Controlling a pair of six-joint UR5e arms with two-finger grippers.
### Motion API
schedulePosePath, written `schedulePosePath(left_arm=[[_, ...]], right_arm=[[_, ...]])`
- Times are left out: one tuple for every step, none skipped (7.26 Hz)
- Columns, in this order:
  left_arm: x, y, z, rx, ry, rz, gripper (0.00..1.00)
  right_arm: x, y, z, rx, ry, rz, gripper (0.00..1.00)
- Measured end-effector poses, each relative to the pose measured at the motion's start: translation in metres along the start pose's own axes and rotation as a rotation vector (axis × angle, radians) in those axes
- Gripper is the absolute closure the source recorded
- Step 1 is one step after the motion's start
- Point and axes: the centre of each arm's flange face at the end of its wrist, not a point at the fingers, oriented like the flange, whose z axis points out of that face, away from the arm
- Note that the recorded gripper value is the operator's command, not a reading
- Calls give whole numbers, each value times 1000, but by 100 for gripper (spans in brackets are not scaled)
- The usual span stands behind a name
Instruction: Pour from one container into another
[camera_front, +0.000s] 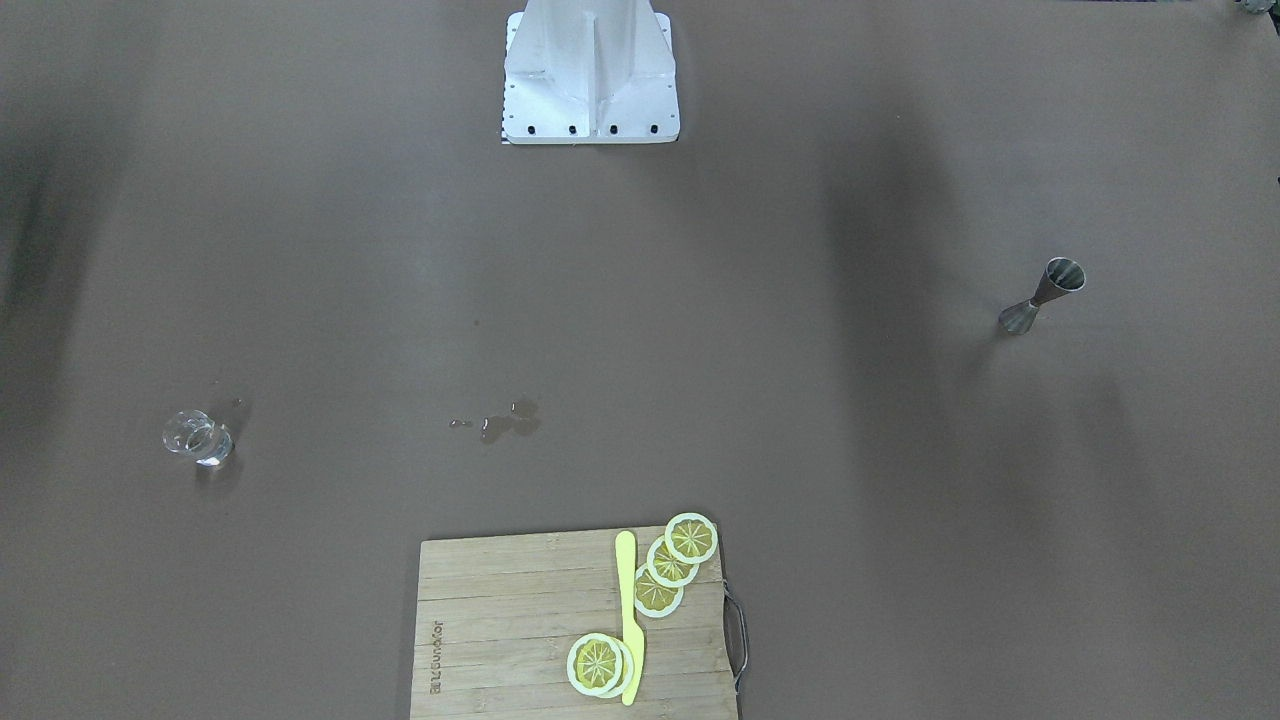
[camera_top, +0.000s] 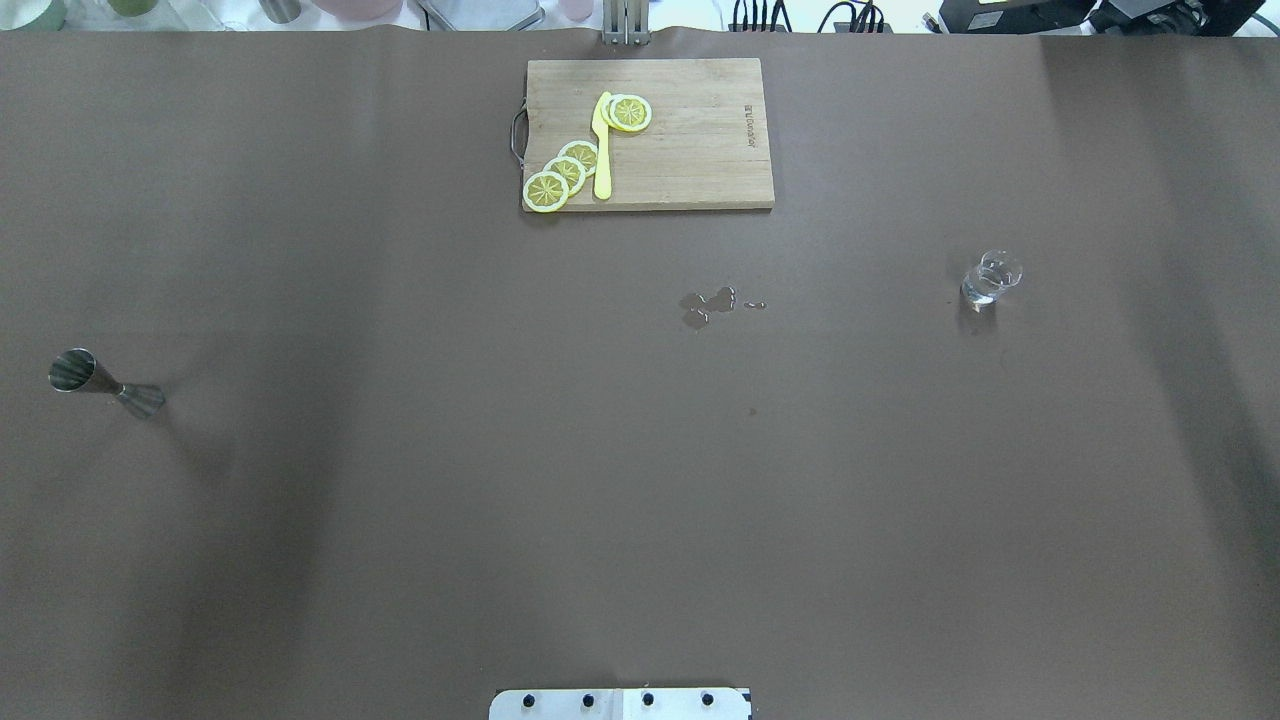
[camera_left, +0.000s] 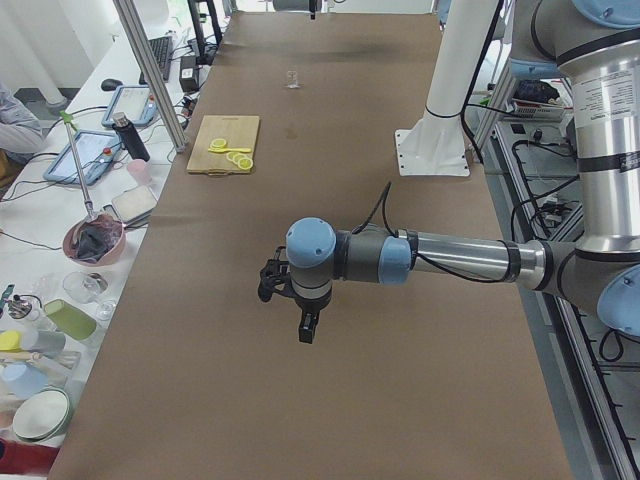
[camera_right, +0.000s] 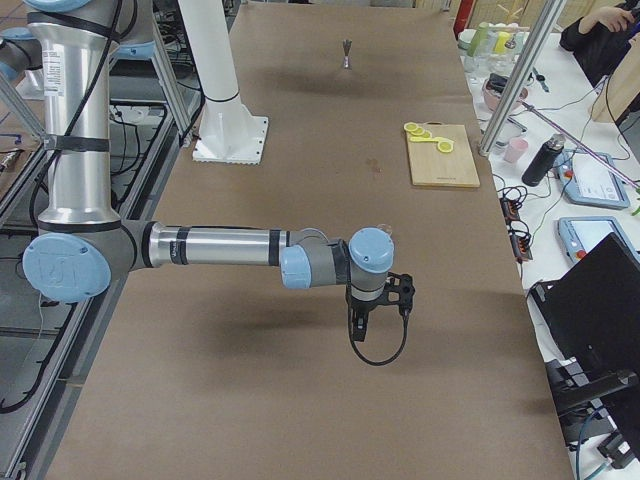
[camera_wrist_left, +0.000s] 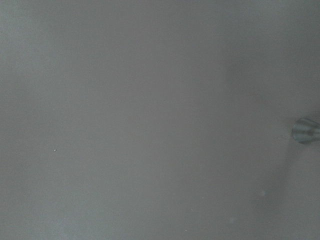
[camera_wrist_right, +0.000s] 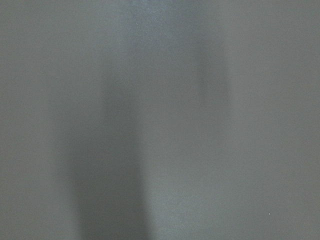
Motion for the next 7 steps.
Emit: schedulePosePath(left_arm=[[1,-1,-1,2,0,3,1],[2,-1,-1,3,0,5,1],[2,-1,-2,4,0,5,1],[2,-1,-2,5,0,5,1],[2,-1,-2,5,0,4,1],[2,-1,-2,5,0,4,1],[2,0,-2,5,0,4,1]], right_arm=[[0,0,0,0,0,0,0],[0,0,0,1,0,0,0],[-1,-1,-1,2,0,-2,0],[-1,-1,-1,3,0,-2,0],[-1,-1,-1,3,0,-3,0],[-1,-2,-1,4,0,-3,0],[-2,-2,-1,4,0,-3,0]])
